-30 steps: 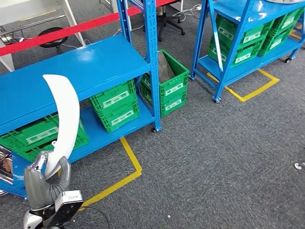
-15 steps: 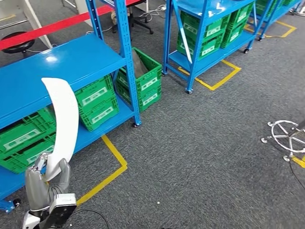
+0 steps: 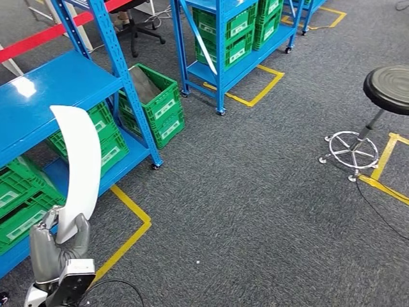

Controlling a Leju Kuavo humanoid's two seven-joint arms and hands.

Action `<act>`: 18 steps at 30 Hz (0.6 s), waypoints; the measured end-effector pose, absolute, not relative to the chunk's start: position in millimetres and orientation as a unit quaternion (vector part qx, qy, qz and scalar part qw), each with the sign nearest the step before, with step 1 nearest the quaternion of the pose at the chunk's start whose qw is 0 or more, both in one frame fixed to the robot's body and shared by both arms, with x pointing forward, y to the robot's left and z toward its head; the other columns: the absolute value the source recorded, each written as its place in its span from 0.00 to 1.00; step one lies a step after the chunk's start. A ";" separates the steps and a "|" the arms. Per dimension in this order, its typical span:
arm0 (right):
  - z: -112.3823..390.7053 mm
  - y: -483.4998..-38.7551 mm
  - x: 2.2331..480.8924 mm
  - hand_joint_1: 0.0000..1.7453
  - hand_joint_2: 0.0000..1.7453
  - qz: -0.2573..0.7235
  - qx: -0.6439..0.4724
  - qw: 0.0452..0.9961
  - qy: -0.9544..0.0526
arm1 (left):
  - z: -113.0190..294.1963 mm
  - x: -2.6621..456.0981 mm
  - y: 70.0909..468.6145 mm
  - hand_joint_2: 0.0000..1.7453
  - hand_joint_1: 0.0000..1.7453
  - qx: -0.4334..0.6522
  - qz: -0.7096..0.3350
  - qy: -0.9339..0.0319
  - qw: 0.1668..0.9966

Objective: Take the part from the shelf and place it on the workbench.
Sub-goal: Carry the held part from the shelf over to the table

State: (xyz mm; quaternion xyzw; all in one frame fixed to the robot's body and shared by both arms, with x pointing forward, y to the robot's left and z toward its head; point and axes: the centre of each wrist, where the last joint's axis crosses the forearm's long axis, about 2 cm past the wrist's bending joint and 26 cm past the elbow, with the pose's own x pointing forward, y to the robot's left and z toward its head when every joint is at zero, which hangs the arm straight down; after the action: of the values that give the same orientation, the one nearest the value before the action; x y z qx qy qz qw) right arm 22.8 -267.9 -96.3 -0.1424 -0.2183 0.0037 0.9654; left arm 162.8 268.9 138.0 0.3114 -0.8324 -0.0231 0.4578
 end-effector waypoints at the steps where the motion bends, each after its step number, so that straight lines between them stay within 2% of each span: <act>1: -96.3 -267.9 22.2 0.00 0.00 0.001 -0.143 0.966 -0.217 | 137.9 162.6 268.8 1.00 1.00 0.311 -0.023 -0.832 0.458; 18: -95.7 -270.0 15.5 0.00 0.00 -0.051 -0.166 0.963 -0.208 | 141.6 173.4 263.7 1.00 1.00 0.291 0.003 -0.844 0.451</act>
State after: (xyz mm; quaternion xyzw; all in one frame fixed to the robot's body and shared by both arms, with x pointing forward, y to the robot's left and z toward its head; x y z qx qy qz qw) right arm 15.5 -270.0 -95.7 -0.1658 -0.2080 -0.0511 0.9626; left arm 173.4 263.7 141.6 0.2908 -0.8439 0.0028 0.4508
